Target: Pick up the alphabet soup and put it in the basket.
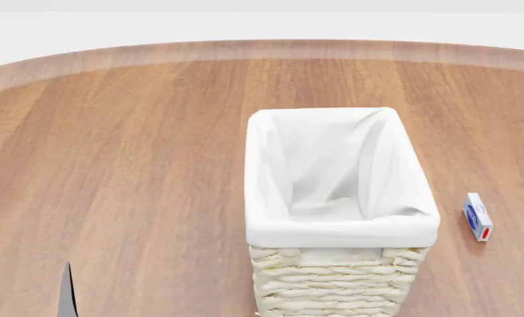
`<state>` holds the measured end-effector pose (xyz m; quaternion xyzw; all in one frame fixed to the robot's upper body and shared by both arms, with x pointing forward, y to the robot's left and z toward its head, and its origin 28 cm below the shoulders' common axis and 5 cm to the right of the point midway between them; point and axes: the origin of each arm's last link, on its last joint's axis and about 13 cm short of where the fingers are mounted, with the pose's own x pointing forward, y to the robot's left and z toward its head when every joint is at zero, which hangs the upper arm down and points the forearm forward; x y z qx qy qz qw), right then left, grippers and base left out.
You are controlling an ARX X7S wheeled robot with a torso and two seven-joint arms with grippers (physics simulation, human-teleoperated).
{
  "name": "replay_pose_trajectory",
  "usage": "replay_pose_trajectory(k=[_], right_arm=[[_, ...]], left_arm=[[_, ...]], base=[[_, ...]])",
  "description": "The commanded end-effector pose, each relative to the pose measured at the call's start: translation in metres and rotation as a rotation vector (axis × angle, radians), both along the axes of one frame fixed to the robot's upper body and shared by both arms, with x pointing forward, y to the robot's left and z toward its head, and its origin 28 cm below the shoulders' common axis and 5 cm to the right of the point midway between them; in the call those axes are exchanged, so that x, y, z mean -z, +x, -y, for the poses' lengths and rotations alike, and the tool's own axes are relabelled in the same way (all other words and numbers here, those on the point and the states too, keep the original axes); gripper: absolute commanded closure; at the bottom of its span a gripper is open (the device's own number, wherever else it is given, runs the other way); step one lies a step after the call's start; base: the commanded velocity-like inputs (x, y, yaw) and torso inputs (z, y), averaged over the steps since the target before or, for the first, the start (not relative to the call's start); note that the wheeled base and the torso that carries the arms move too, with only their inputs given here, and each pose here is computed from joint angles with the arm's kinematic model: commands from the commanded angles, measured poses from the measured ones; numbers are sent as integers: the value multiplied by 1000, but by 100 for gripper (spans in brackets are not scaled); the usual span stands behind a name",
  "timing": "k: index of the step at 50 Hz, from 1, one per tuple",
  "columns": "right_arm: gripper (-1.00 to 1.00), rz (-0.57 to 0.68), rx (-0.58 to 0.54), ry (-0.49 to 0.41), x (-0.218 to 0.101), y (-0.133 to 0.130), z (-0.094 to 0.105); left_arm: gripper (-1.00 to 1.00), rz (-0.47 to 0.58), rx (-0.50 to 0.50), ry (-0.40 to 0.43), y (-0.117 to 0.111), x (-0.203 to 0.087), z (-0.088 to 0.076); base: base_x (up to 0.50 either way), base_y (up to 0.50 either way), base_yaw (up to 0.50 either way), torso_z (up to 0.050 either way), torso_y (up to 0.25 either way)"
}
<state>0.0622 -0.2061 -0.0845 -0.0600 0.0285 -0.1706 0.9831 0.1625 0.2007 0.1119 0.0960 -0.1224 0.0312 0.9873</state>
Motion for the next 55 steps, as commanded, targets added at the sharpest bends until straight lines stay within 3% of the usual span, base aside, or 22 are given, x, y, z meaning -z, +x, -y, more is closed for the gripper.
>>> replay_pose_trajectory(k=[1, 14, 15, 32, 42, 55], right_arm=[[-100, -8, 9, 3, 8, 7, -2], [-100, -4, 33, 17, 10, 18, -2], [100, -1, 36, 14, 11, 18, -2], [100, 19, 20, 44, 1, 22, -5], [100, 236, 9, 86, -77, 63, -4], [100, 460, -40, 148, -188, 81, -8]], left_arm=[[-100, 1, 0, -1, 0, 0, 0], [-100, 1, -1, -4, 0, 1, -1], [-100, 1, -1, -4, 0, 1, 0], [-100, -1, 0, -5, 0, 2, 0], [-100, -2, -1, -7, 0, 2, -1], [-100, 2, -7, -9, -1, 1, -2]], base=[[0, 0, 0, 0, 0], [0, 0, 0, 0, 0], [0, 0, 0, 0, 0], [1, 0, 0, 0, 0], [0, 0, 0, 0, 0], [0, 0, 0, 0, 1]])
